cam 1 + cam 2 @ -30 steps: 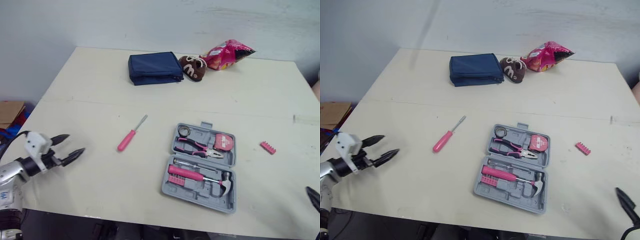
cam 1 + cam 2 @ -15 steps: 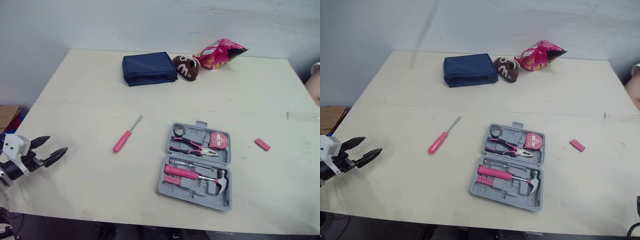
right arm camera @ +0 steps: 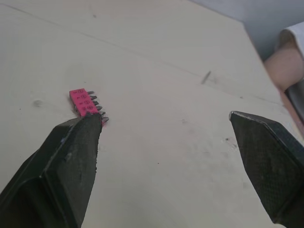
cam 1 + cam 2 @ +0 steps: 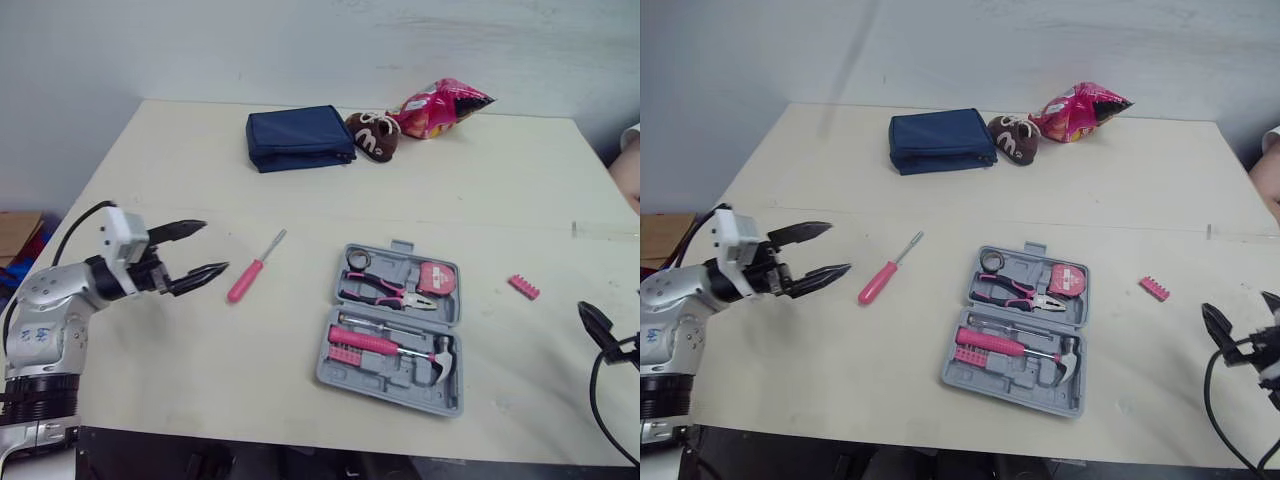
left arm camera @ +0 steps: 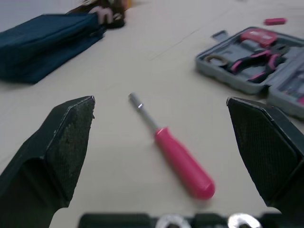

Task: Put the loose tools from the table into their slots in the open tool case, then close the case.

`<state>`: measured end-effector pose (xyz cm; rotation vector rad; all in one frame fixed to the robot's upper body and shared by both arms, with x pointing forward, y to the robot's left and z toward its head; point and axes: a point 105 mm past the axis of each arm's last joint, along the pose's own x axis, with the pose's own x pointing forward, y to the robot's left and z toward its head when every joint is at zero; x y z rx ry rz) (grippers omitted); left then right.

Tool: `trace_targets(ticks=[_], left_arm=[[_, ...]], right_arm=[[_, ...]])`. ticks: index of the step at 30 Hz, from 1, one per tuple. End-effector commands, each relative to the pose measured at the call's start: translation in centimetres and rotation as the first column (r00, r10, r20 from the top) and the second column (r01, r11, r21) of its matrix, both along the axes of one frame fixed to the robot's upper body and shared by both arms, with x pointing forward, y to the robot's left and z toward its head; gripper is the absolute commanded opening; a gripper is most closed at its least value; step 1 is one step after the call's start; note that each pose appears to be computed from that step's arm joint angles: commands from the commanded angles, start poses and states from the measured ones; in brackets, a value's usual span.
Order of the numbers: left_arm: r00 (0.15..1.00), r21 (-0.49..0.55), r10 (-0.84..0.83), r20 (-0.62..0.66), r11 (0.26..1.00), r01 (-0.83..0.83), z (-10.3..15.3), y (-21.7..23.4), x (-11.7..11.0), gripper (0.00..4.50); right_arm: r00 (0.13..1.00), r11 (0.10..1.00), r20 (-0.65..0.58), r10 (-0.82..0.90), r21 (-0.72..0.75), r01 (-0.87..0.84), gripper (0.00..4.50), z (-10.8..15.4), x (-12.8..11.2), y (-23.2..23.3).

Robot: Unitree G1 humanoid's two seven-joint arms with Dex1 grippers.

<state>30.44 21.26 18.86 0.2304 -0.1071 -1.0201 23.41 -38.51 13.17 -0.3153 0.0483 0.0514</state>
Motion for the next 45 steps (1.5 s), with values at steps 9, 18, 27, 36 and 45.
trace_targets(ticks=[9,18,27,36,45], left_arm=[[0.916,-0.049,-0.394,-0.076,0.919,0.391,2.2,-8.8,-4.3,4.49],[0.868,-0.054,-0.479,-0.131,0.878,0.476,2.3,-11.0,-6.3,4.49],[0.85,-0.046,-0.502,-0.158,0.864,0.501,2.5,-11.2,-7.0,4.49],[0.838,-0.018,-0.51,-0.195,0.856,0.516,2.6,-10.6,-7.3,4.49],[0.831,-0.006,-0.513,-0.218,0.852,0.524,2.4,-10.5,-7.7,4.49]], right_arm=[[0.951,0.964,-0.165,0.263,0.079,-0.253,4.5,0.0,5.2,1.2],[0.892,0.937,-0.286,0.351,0.11,-0.333,4.5,-2.4,7.0,1.2],[0.851,0.903,-0.304,0.429,0.172,-0.394,4.5,-3.1,8.0,2.2],[0.819,0.88,-0.323,0.474,0.212,-0.425,4.5,-4.3,8.7,3.6],[0.787,0.852,-0.325,0.524,0.195,-0.486,4.5,-5.1,9.3,5.4]])
